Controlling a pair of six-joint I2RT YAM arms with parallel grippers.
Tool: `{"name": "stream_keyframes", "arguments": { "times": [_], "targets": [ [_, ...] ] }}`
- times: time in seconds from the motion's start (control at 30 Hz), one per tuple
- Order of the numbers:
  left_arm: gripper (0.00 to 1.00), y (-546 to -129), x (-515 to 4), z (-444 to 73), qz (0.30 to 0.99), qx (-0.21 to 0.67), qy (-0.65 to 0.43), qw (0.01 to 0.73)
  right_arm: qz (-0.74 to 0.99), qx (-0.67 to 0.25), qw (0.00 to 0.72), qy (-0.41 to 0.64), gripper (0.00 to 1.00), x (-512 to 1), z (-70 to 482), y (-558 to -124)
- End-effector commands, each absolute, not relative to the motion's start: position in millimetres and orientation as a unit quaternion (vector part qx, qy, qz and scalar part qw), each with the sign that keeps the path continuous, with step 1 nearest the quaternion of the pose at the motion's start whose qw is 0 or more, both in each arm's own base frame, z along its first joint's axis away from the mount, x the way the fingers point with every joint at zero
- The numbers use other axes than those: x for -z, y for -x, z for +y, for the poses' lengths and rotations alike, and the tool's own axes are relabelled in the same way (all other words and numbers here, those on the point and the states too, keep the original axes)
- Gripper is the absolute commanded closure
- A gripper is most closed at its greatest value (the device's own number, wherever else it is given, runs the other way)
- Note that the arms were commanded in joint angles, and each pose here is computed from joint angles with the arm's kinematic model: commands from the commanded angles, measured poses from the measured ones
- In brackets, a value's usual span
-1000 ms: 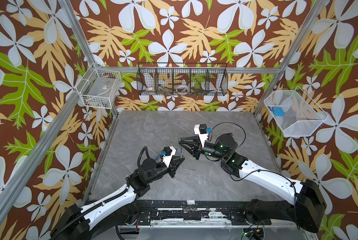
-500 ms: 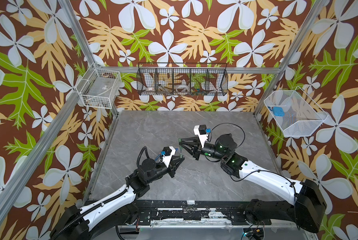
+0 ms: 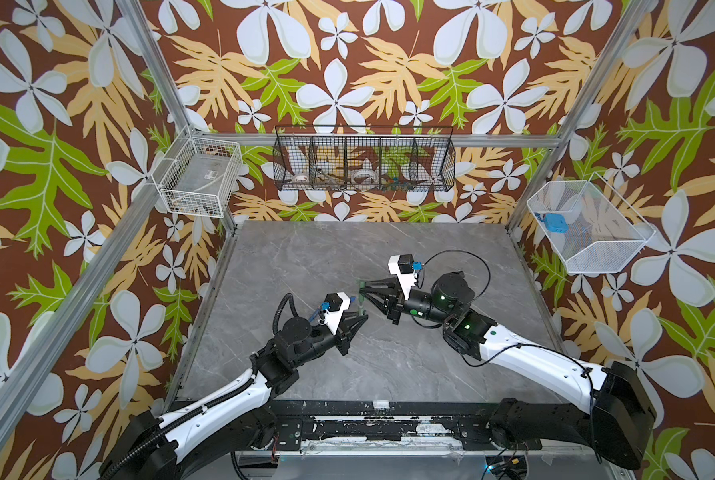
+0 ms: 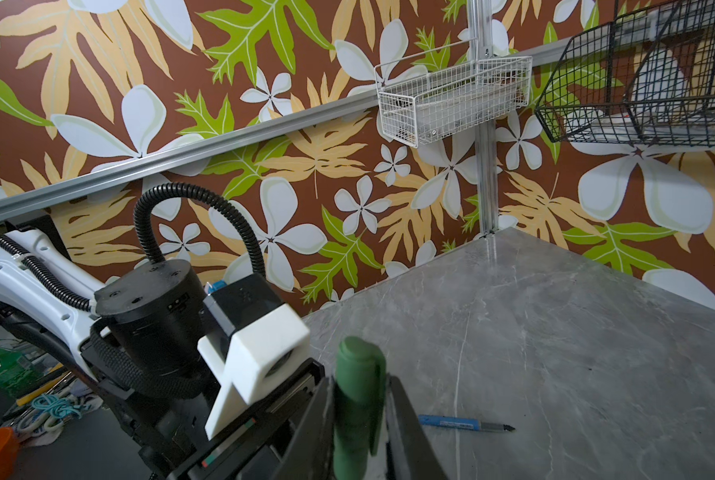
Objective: Insert the pens into the pen caps
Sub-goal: 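Push the green cap down onto the pen with the right gripper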
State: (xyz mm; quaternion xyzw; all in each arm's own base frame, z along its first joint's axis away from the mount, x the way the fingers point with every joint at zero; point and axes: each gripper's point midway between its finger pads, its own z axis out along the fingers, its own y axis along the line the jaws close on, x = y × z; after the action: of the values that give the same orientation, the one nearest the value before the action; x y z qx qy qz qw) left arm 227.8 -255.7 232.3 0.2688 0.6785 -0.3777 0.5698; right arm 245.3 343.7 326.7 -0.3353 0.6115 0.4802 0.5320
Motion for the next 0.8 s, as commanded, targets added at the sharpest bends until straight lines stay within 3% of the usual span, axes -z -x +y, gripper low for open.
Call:
{"name": "stream_keyframes", "arguments": {
  "times": [0.0,0.13,0.43,0.77],
  "targets": [
    [1.00,-227.7,-242.0,-256.4,0.665,0.383,-0.268,0.582,0.610,-0.475,0.537,0.339,0.78,-327.0,343.6,-243.8],
    [1.00,-228.4,-241.2,-256.2,0.666,0.381,-0.268,0.583,0.616,-0.461,0.540,0.341,0.75,-324.8,343.5,-245.1],
    [1.00,-229.8,-238.4,-257.6,0.670,0.380,-0.269,0.579,0.622,-0.434,0.546,0.355,0.51,-332.7,337.3,-238.5],
    [1.00,-229.3,-238.4,-259.1,0.670,0.383,-0.270,0.575,0.664,-0.414,0.491,0.382,0.44,-334.7,339.2,-235.3]
  ]
}}
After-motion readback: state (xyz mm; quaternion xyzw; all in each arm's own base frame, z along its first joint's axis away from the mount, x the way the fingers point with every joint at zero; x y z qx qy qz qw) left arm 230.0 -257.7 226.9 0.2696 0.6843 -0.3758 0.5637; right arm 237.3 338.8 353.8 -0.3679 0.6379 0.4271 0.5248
